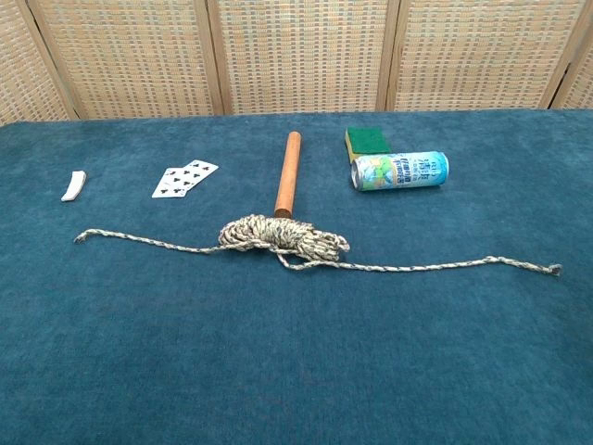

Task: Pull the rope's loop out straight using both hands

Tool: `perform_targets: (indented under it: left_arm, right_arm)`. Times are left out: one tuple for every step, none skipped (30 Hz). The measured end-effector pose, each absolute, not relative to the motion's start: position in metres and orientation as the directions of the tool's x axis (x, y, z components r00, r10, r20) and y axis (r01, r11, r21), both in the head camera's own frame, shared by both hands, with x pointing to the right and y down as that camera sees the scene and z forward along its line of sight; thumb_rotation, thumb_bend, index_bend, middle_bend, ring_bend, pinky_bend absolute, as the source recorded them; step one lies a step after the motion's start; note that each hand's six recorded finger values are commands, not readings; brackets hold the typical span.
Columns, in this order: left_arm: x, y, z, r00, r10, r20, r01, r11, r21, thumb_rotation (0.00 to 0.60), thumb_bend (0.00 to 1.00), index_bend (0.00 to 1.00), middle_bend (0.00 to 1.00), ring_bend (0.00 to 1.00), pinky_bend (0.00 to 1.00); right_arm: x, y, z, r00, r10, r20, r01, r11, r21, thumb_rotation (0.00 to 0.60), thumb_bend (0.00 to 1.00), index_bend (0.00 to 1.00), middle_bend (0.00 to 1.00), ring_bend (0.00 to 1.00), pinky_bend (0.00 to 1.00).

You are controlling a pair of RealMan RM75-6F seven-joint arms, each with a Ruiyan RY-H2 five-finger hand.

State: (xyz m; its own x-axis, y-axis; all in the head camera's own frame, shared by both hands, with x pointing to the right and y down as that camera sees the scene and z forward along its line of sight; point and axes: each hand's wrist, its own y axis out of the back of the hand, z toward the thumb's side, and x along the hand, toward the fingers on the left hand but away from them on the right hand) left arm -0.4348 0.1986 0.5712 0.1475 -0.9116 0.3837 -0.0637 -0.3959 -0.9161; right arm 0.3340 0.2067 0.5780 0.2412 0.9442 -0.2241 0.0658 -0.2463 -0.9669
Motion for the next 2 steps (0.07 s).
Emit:
perform_targets:
  left_arm:
    - [-0.4366, 0.2049, 0.5703, 0.138, -0.912, 0.385, -0.067, -0.397, -0.916, 0.6, 0.0, 0.0, 0.0, 0.0, 0.0]
    - [-0.4375, 0.2107, 0.5696, 0.133, -0.913, 0.385, -0.068, -0.396, -0.916, 0.6, 0.0, 0.0, 0.0, 0.0, 0.0]
  right_arm:
    - [0.3352, 0.2106, 0.5757, 0.241, 0.946, -0.217, 0.068, -0.239, -0.969, 0.6, 0.0, 0.02, 0.0, 0.0, 0.0]
    - [0.3368, 0.2159, 0.5728, 0.24, 0.948, -0.208, 0.069, -0.231, -0.971, 0.6, 0.0, 0.02, 0.0, 0.0, 0.0]
